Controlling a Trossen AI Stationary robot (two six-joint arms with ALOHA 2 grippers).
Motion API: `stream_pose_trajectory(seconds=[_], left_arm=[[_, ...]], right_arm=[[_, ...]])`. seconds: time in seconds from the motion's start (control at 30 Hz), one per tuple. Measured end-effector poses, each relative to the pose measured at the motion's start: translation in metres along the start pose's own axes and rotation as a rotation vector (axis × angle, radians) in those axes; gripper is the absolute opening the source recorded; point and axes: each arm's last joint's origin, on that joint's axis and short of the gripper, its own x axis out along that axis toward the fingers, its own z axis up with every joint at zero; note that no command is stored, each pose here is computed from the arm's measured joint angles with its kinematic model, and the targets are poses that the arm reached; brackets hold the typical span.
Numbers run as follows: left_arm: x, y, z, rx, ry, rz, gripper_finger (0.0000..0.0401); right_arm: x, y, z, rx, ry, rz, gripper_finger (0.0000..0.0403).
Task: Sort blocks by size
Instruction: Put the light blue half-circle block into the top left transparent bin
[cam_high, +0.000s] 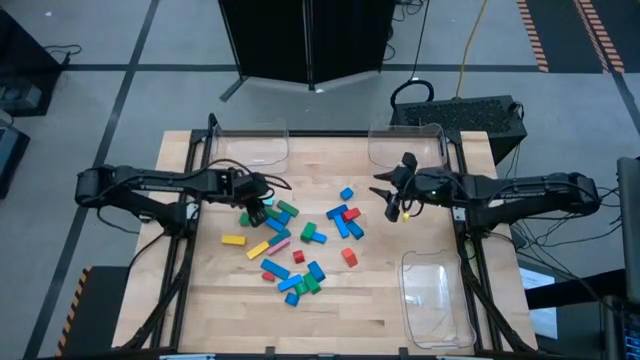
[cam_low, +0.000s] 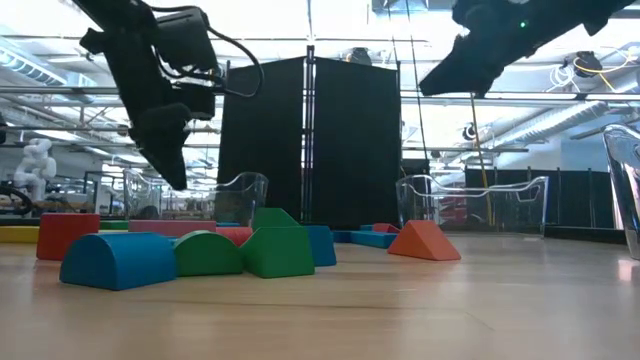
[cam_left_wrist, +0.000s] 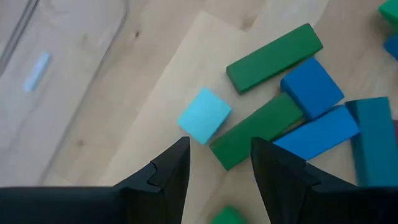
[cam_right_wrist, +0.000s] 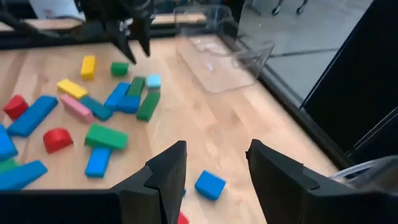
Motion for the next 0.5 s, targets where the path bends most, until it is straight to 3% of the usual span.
stream_pose_trajectory(seconds=[0.23,0.5], left_arm=[[0.0,0.0,0.002,0.219,-0.022,0.015,0.0172],[0.0,0.001,0.005,0.194,-0.065,0.087,0.0172]], right_arm=[[0.022,0.006,-0.011,-0.014,0.08,-0.005,0.0167],[0.039,0.012,-0.017,-0.017,0.109,0.043,0.0167]])
